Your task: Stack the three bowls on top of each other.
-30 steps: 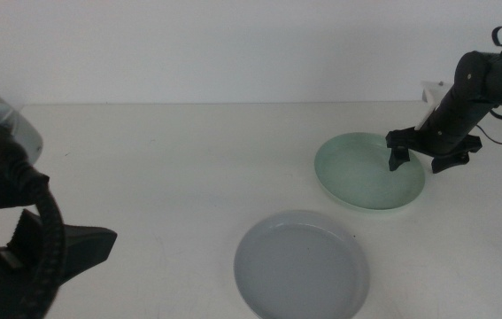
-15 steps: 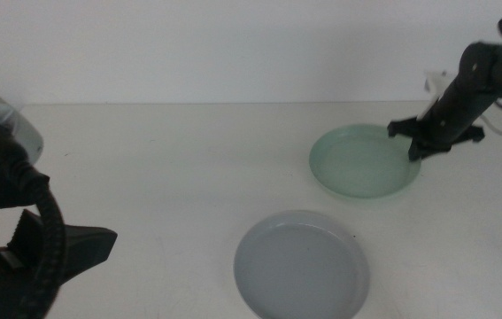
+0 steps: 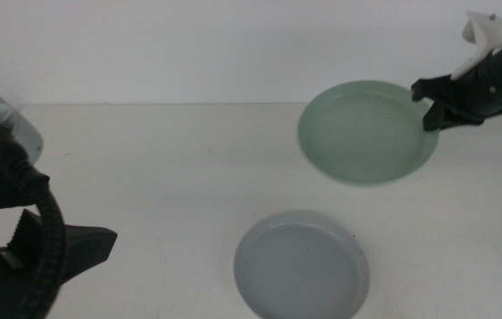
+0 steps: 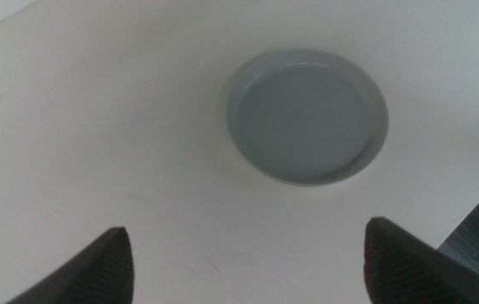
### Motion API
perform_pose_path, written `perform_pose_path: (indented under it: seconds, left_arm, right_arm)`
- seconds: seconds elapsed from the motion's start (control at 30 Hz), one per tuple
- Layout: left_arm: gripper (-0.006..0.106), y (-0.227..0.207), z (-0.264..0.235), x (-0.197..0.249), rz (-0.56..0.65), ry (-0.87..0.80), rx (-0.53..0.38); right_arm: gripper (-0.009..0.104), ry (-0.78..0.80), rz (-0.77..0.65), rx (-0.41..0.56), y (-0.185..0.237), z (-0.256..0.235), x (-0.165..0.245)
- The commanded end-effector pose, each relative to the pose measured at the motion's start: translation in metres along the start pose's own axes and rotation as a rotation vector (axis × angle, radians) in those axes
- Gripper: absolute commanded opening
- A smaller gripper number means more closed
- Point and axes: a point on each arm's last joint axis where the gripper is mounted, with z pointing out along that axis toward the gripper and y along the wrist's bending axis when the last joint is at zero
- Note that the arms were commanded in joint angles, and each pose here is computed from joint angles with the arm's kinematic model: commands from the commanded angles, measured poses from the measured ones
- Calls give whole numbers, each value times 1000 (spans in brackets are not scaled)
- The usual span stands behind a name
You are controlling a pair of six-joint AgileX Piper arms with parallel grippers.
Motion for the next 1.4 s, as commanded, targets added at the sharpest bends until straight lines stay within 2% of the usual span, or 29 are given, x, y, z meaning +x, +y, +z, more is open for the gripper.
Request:
perform_pose_path:
  seconds: [0.0, 0.33, 0.53, 0.83, 1.13, 1.37]
  left_arm:
    - [105, -1, -8, -11, -3, -94, 7]
    - [105, -1, -8, -11, -3, -94, 6]
    - [105, -1, -8, -11, -3, -94, 6]
    - [105, -1, -8, -11, -3, -94, 6]
    - [105, -1, -8, -11, -3, -94, 6]
    - [105, -1, -8, -11, -3, -94, 6]
  right_arm:
    - [-1, -106, -17, -70, 18, -31, 9]
    - [-1, 32, -81, -121, 49, 7, 76]
    - [-1, 35, -106, -139, 62, 21, 98]
    - [-1, 6, -104, -128, 61, 32, 110]
    - [-1, 77, -162, -137, 73, 52, 123]
    - [-1, 62, -166, -134, 74, 58, 123]
